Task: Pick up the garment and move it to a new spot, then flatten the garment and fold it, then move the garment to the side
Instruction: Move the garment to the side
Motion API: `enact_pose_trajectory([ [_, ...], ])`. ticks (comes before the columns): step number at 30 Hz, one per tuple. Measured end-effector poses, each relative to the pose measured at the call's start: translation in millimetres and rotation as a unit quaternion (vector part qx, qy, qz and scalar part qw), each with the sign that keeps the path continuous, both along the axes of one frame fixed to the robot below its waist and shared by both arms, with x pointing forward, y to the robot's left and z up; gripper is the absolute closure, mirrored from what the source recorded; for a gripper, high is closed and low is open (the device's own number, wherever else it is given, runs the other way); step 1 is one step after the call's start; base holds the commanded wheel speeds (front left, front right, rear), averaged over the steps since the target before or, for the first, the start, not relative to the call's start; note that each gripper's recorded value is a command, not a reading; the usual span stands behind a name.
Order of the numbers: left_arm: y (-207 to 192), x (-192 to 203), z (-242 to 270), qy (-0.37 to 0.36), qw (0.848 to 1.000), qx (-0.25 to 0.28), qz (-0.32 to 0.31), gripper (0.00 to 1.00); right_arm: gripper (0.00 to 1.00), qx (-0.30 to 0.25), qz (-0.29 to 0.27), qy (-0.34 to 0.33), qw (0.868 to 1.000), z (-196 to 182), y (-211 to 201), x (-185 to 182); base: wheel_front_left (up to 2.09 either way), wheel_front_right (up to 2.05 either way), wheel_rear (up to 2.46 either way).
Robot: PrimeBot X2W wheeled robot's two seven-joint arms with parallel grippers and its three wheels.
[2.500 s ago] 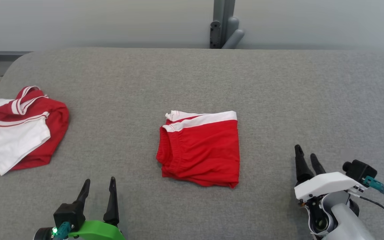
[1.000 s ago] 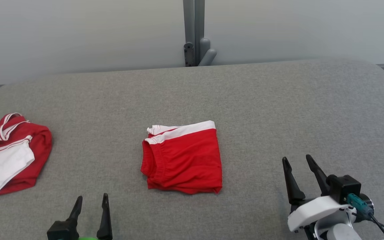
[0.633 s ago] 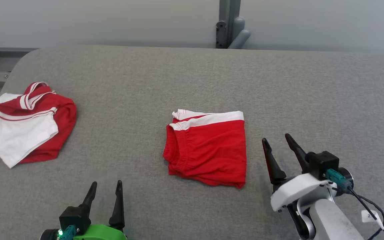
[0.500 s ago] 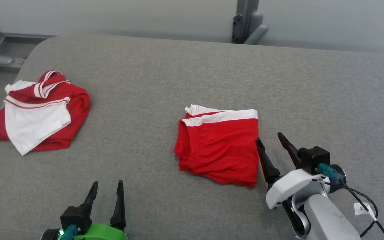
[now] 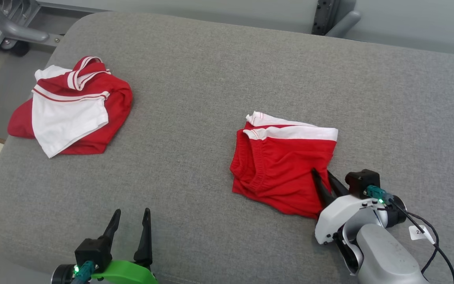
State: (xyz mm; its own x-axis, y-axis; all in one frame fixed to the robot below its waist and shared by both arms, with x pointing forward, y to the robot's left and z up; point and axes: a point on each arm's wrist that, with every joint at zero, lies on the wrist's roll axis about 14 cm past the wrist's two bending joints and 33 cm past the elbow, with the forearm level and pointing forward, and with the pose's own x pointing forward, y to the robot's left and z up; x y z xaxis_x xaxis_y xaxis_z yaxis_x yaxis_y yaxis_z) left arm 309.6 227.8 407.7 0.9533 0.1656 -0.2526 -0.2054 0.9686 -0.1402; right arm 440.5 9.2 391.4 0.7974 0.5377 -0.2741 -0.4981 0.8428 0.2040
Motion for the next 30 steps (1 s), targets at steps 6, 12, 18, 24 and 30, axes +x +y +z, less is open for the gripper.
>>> enact_pose_trajectory([
  [6,-14,14,3,-0.008,1.000,-0.002,-0.029,0.00,1.00,0.001,-0.034,-0.007,0.999,6,-22,6,0.00,0.00,0.00],
  [12,-40,32,4,-0.016,0.997,-0.003,-0.079,0.00,1.00,0.003,-0.081,-0.017,0.997,15,-59,1,0.00,0.00,0.00],
  [18,-86,61,11,-0.035,0.987,-0.008,-0.159,0.00,1.00,-0.003,-0.135,-0.027,0.990,24,-105,-14,0.00,0.00,0.00],
  [24,-148,88,19,-0.053,0.967,-0.016,-0.250,0.00,1.00,0.002,-0.193,-0.041,0.980,38,-148,-32,0.00,0.00,0.00],
  [30,-218,101,21,-0.063,0.936,-0.029,-0.345,0.00,1.00,-0.002,-0.251,-0.050,0.967,46,-191,-56,0.00,0.00,0.00],
])
